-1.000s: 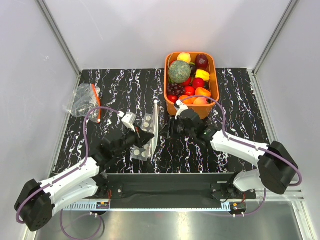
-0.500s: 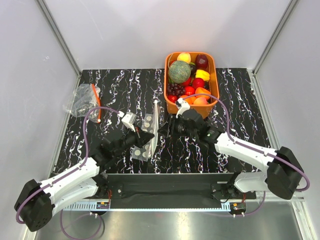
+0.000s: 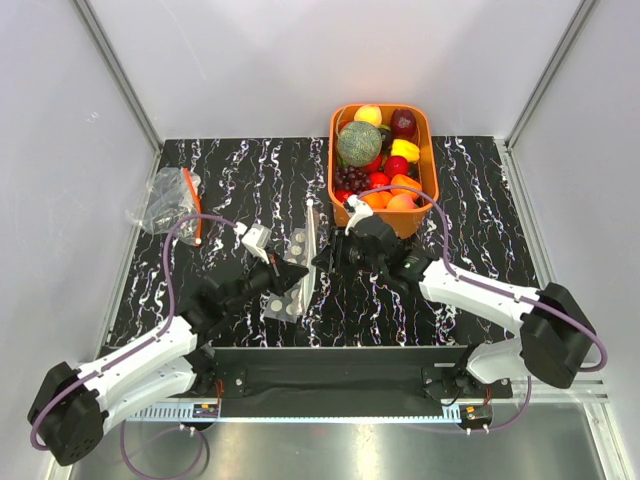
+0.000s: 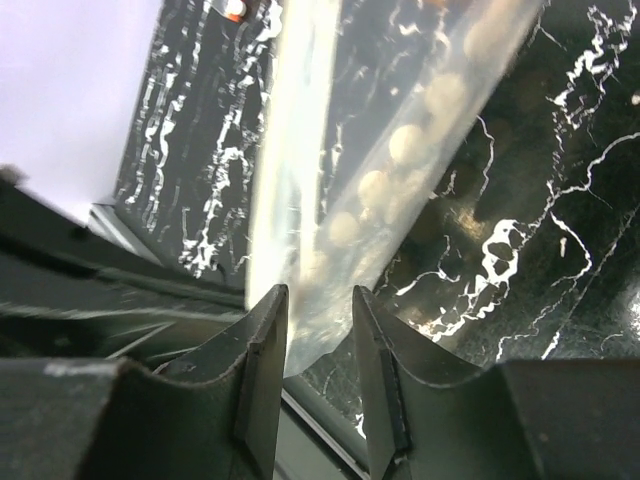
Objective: Place the food in the zip-top bag and seal the zipper
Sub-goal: Open the zipper of the food storage bag.
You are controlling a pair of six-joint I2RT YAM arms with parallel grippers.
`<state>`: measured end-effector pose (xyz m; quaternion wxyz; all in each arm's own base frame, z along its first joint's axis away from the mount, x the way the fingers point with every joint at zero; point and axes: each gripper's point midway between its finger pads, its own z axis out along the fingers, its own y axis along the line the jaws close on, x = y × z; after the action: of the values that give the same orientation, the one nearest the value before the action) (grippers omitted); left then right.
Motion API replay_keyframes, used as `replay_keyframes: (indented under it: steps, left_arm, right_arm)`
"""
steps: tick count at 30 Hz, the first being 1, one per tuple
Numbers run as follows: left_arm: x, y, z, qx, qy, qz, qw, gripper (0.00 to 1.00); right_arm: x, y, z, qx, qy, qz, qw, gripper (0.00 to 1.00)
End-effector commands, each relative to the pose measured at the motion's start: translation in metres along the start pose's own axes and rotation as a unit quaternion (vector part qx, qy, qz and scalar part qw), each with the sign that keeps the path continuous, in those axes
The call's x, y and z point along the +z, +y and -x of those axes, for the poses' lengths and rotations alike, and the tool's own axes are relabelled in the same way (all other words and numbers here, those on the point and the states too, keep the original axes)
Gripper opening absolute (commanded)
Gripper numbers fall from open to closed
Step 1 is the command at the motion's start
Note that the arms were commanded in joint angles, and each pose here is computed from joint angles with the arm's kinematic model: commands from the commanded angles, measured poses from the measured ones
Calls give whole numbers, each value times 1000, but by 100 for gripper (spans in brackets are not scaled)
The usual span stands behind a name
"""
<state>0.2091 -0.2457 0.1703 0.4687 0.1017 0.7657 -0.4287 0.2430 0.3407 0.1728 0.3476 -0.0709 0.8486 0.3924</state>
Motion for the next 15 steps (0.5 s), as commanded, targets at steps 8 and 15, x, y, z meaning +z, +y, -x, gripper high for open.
replay_keyframes:
  steps: [8, 15]
  left_arm:
    - [-2, -21, 19, 15, -28, -43, 999, 0]
    - [4, -24, 17, 24, -18, -53, 998, 0]
  right_arm:
    - [10, 24, 11, -12, -11, 38, 999, 33]
    - [12, 40, 8, -14, 6, 71, 997, 27]
